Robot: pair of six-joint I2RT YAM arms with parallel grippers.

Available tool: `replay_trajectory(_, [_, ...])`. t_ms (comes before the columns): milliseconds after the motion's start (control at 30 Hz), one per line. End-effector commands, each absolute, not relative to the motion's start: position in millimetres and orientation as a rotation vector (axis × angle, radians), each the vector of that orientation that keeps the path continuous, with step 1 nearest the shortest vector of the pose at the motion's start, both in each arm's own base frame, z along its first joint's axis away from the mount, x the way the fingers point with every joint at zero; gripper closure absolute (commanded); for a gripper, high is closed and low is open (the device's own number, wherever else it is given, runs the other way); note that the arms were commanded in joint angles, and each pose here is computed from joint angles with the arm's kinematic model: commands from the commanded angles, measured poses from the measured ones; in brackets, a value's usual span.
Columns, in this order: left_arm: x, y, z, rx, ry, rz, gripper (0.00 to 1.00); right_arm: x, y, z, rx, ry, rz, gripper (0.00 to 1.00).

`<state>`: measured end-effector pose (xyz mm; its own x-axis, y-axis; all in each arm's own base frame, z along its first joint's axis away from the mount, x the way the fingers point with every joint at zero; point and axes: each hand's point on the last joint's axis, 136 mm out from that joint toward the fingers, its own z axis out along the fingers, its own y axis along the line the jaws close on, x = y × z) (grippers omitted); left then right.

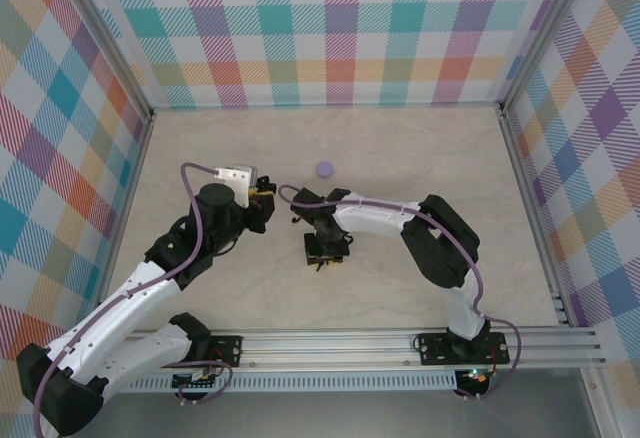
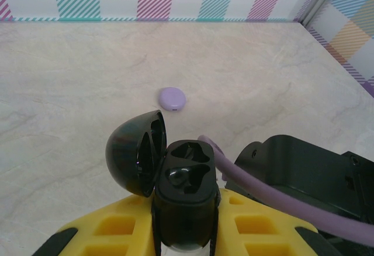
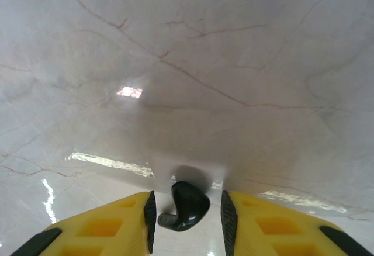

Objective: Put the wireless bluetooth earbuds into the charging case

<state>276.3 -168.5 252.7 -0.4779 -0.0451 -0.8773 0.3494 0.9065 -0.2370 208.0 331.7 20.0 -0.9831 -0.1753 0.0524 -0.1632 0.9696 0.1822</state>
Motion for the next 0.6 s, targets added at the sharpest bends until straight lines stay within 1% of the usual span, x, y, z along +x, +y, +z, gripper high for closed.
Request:
replay_trajectory(0, [277.0,-164.0,252.6,0.199,2.014,-0.463,0.76,202.5,336.5,17.3,0.268,-3.029,-0.251,0.64])
replay_trajectory(333, [276.5,-162.2,251.4,0.197,2.019,-0.453,0.76,215.5,331.0,16.8,0.346,-3.077,-0.122,0.73])
replay_trajectory(467, [276.5,-161.7,252.3,0.195,2.015,-0.453,0.76,216.9,330.1,18.4,0.395,-3.084,-0.087,0.73])
replay_trajectory(567, [276.6,-161.9,253.2,0.194,2.014,-0.454,0.76,215.9,329.7,18.1,0.408,-3.082,-0.072,0.71])
